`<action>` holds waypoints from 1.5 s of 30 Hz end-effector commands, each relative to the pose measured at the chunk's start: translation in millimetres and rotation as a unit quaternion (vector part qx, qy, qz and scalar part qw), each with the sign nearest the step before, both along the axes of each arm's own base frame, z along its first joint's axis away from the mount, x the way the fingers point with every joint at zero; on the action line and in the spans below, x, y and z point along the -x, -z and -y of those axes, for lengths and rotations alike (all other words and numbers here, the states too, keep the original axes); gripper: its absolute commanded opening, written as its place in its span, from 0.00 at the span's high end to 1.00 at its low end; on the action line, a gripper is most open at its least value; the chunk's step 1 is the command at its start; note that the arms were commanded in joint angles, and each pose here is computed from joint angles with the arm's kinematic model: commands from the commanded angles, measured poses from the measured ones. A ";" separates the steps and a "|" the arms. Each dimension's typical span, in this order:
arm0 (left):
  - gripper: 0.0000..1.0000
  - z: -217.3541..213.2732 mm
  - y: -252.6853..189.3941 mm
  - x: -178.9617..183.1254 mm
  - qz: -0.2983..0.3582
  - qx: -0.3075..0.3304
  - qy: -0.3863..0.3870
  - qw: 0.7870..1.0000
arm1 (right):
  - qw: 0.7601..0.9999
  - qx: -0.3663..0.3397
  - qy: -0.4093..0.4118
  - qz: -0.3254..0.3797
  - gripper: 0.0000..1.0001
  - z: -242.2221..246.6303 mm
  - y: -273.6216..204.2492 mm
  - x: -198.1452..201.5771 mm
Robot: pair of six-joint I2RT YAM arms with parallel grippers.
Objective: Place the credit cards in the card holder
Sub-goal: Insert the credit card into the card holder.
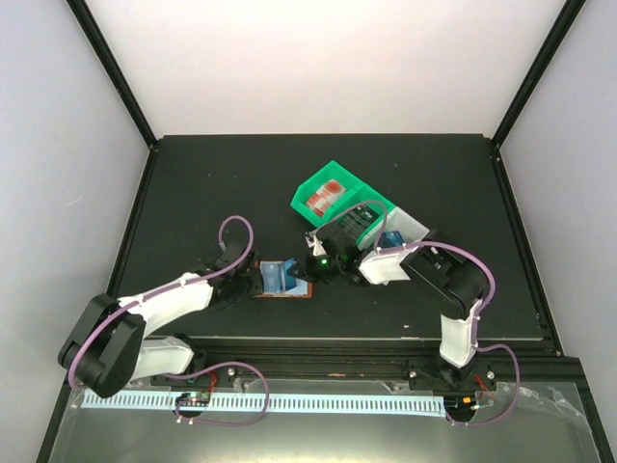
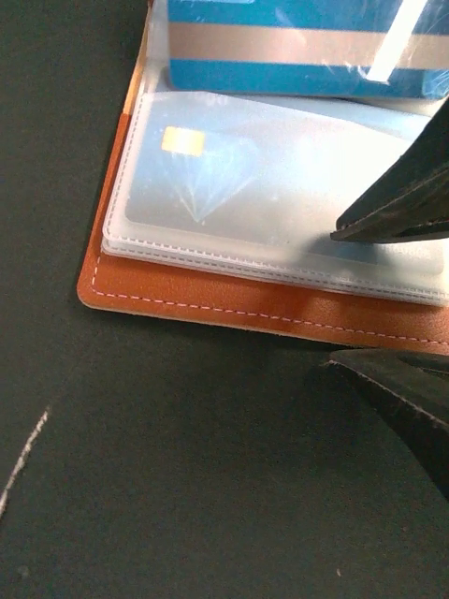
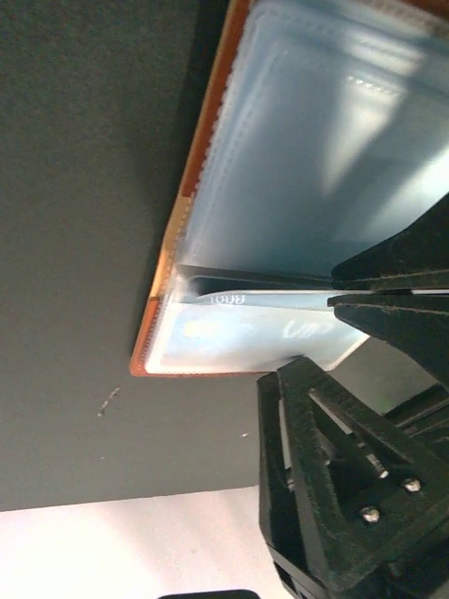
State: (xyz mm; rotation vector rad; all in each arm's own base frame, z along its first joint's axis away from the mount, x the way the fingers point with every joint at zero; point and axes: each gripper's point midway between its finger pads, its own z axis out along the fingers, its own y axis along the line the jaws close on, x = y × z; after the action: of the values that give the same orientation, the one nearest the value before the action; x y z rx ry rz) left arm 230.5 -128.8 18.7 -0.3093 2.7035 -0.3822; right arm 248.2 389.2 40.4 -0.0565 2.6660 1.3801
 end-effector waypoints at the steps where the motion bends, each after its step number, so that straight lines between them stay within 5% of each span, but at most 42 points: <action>1: 0.69 -2.9 8.4 2.9 -0.012 -0.001 -0.008 1.000 | 0.999 -0.011 0.028 0.013 0.99 -10.5 -7.4 -16.0; 22: 0.70 13.5 7.2 9.3 -0.030 0.042 0.014 0.999 | 0.999 0.004 0.033 -0.007 0.99 -22.9 24.6 -7.8; 45: 0.70 -0.4 13.5 5.8 -0.029 0.010 -0.019 0.999 | 0.995 0.054 0.068 -0.041 0.99 15.4 51.5 12.2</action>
State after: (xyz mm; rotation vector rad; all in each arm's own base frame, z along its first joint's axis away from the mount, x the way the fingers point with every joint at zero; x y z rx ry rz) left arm 232.8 -135.8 18.1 -0.3442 2.6995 -0.4473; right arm 256.0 398.6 25.6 0.1138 2.6099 1.3829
